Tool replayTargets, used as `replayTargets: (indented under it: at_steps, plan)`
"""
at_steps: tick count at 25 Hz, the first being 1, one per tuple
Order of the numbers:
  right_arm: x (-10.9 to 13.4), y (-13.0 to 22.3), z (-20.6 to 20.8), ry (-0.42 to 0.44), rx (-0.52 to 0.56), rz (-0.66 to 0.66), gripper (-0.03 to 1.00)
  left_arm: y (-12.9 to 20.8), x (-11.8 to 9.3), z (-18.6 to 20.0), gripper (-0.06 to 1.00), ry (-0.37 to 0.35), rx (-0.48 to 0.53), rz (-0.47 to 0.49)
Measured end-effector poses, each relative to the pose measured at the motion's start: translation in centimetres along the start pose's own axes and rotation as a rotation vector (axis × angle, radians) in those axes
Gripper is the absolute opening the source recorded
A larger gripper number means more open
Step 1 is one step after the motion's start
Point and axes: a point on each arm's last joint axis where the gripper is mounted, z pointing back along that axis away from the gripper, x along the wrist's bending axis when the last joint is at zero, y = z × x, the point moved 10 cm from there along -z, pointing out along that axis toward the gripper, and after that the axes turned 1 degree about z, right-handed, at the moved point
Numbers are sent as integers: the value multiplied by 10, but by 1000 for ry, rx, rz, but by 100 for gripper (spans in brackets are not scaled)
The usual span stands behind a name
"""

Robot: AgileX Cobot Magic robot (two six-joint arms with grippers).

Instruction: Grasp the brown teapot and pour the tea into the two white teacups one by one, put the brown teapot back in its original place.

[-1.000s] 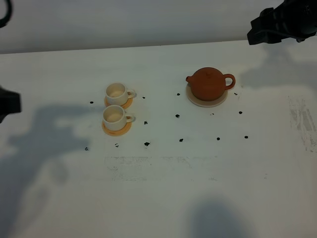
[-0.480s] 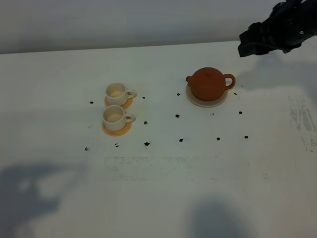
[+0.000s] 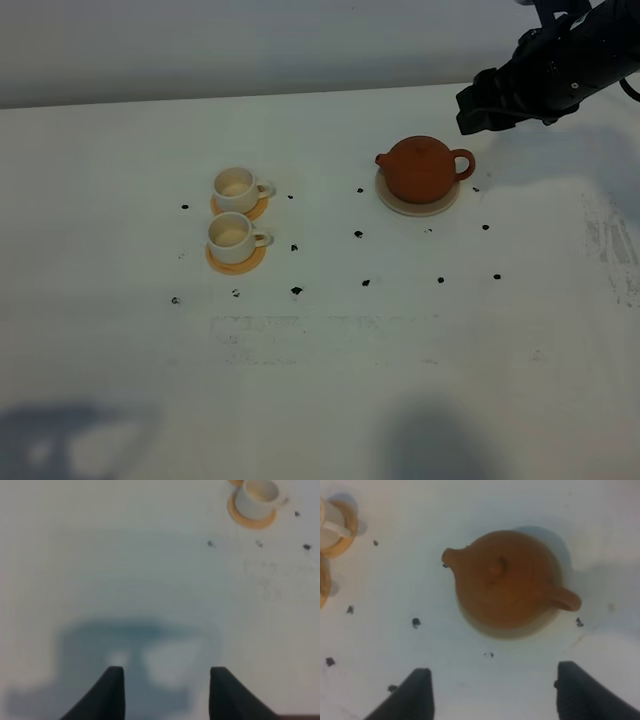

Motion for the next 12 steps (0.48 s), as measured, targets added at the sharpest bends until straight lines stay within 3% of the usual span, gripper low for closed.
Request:
replayTargets:
  at_steps: [12]
  plan:
    - [-6,1,-8,20,2,4,52,19,2,0,32,2,-7,-19]
